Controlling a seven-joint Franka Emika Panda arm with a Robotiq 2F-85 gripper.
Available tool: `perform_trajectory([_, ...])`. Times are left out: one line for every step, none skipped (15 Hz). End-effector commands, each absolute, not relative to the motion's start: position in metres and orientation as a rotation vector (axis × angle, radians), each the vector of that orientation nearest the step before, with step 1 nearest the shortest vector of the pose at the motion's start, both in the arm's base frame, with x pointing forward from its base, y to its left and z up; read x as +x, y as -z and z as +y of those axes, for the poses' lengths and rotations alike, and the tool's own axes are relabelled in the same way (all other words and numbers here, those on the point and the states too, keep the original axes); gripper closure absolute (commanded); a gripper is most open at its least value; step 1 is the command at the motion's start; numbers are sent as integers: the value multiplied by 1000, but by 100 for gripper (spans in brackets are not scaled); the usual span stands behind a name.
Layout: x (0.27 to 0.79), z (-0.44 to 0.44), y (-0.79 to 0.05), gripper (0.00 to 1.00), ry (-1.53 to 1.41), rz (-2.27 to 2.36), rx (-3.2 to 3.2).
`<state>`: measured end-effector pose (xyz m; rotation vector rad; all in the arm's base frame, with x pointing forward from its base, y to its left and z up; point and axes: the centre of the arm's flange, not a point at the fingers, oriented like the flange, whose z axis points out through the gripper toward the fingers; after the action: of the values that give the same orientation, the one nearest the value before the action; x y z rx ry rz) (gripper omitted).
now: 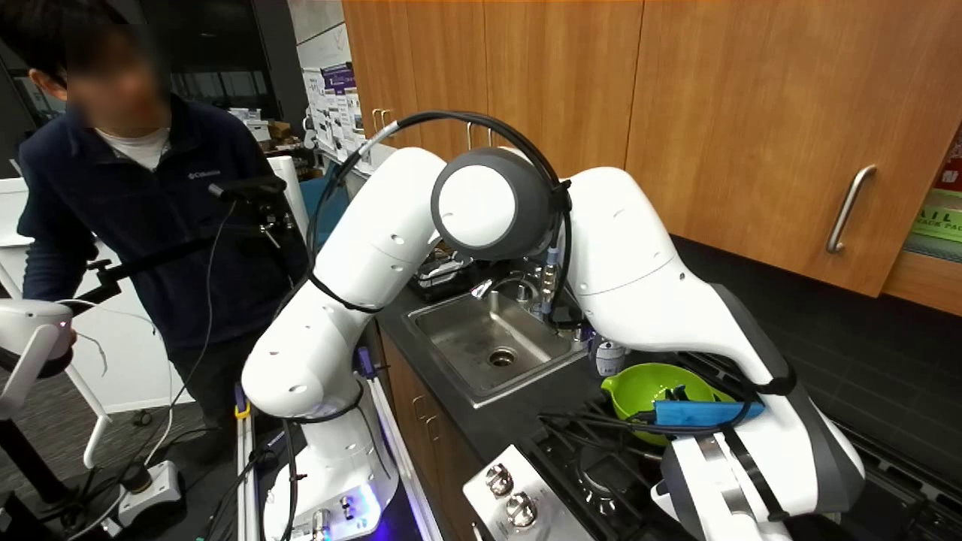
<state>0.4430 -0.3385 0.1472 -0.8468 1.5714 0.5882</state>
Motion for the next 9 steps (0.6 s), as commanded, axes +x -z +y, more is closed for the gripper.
perform_trajectory([440, -339, -142, 95, -596, 1584, -815])
perform_trajectory([437, -339, -140, 95, -598, 1588, -811])
perform_trajectory([436, -338, -138, 95, -600, 1590, -809])
perform_trajectory([434, -338, -136, 95, -604, 1593, -806])
perform_trajectory([433, -337, -134, 95, -607, 1595, -804])
perform_trajectory([433, -336, -132, 95, -613, 1596, -803])
perform_trajectory([434, -335, -130, 95, -617, 1596, -803])
perform_trajectory([435, -335, -130, 95, -621, 1594, -804])
perform_trajectory([436, -334, -130, 95, -623, 1591, -805])
